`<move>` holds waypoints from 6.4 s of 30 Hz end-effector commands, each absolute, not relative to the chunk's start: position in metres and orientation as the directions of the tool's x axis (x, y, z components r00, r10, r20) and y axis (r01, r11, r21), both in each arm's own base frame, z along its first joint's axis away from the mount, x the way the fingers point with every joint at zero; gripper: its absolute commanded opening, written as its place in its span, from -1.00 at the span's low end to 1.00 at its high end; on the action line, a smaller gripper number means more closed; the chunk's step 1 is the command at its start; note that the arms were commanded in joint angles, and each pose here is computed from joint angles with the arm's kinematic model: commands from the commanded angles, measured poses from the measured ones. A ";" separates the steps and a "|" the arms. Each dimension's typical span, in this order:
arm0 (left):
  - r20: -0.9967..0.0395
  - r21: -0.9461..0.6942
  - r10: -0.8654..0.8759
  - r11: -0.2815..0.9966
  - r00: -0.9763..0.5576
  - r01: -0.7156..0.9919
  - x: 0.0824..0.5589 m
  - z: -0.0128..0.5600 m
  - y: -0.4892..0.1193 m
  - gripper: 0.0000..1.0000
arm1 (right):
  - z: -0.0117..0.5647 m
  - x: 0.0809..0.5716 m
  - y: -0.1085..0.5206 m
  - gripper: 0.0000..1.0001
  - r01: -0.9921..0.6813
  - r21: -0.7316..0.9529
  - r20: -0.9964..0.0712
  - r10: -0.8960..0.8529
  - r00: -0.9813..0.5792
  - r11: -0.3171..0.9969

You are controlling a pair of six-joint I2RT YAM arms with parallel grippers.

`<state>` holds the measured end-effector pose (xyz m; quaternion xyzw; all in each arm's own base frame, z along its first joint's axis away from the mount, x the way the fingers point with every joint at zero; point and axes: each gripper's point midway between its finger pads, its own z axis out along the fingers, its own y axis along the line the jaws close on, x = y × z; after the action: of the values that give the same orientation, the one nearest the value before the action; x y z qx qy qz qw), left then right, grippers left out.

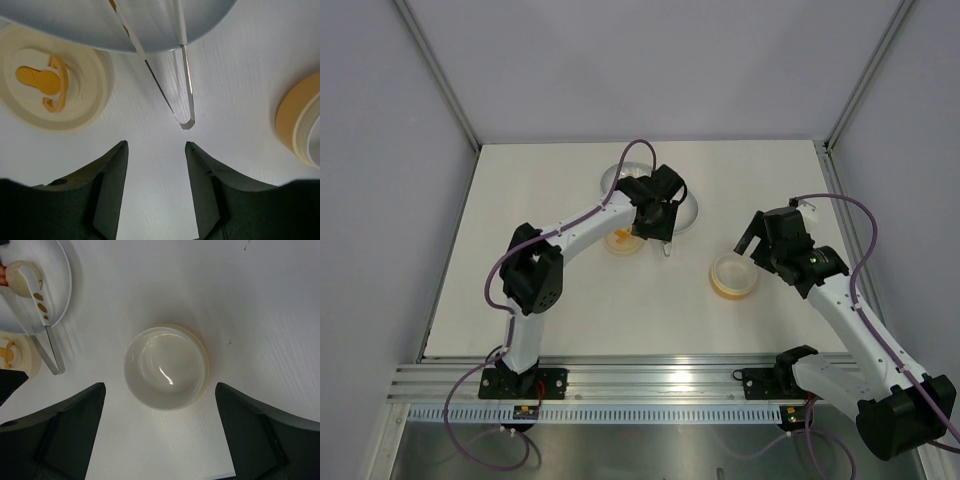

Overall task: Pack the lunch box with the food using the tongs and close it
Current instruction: Pick up the fake food from the plate, then move the packing box to the center of the board, then place the fake food in the packing box.

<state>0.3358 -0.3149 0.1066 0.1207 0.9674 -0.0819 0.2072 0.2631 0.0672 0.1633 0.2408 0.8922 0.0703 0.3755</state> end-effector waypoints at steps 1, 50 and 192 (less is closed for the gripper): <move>-0.534 -0.098 0.055 0.987 -0.844 0.126 0.355 0.127 -0.316 0.12 | 0.170 0.266 0.068 0.98 0.365 0.331 -0.649 0.491 -0.581 0.870; -0.503 -0.067 0.020 0.996 -0.864 0.062 0.375 0.069 -0.357 0.04 | 0.164 0.268 0.069 0.99 0.343 0.304 -0.654 0.456 -0.603 0.889; -0.436 -0.384 0.405 0.724 -0.804 0.573 0.263 0.151 -0.387 -0.28 | 0.106 0.298 0.050 -0.01 0.537 0.460 -0.478 0.707 -0.521 0.707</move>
<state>0.2645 -0.3770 0.1096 0.2631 0.9312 -0.2181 0.1267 0.2921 0.0472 0.1007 0.3664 0.8674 0.1139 0.3168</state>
